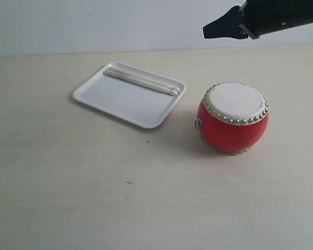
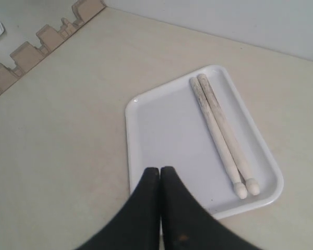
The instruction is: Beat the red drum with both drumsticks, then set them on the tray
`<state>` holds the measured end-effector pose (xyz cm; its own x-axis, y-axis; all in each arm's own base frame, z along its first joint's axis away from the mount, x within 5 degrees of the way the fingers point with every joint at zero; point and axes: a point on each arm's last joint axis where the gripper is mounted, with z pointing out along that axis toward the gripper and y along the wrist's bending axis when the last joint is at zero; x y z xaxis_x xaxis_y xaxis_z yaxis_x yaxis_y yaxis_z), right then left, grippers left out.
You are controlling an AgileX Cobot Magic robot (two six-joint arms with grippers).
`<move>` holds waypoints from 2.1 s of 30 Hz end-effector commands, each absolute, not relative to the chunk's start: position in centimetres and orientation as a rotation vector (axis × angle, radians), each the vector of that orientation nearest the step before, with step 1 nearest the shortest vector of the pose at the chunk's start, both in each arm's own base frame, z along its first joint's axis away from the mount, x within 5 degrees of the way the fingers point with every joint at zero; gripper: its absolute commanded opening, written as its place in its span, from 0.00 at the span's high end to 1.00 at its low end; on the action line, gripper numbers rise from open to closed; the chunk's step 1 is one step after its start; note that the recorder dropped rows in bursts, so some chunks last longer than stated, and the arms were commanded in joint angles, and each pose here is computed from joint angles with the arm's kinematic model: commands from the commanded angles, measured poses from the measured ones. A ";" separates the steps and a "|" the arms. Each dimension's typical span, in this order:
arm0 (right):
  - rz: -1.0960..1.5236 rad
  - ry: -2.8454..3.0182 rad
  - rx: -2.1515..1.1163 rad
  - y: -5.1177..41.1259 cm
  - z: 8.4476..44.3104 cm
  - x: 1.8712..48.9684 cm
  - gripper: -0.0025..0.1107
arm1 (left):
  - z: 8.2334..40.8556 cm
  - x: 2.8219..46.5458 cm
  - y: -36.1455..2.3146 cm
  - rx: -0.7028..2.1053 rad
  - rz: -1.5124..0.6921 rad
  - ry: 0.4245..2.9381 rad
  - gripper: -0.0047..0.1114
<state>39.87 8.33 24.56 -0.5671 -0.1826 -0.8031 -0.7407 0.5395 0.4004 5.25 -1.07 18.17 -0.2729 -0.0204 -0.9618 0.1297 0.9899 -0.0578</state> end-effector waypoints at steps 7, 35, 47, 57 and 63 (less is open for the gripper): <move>0.901 1.914 -0.789 8.3 30.5 37.7 0.98 | 18.1 5.2 -1.1 0.066 -0.157 1.839 0.96; 0.599 1.860 -0.471 6.0 40.6 29.5 0.98 | 18.1 5.2 -1.1 0.066 -0.157 1.839 0.96; 0.174 1.616 -0.011 1.3 39.2 20.3 0.98 | 18.1 5.2 -1.1 0.066 -0.157 1.839 0.96; 0.118 1.395 0.046 0.4 38.3 10.8 0.98 | 18.1 5.2 -1.1 0.066 -0.157 1.839 0.96; 0.116 1.363 0.048 0.3 37.4 9.2 0.98 | 18.1 5.2 -1.1 0.066 -0.157 1.839 0.96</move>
<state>9.63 0.42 37.68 0.1897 0.1083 -0.9758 -0.0631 0.9932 0.0980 5.25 -1.07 18.16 -0.2735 -0.0203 -0.9617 0.1298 0.9899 -0.0578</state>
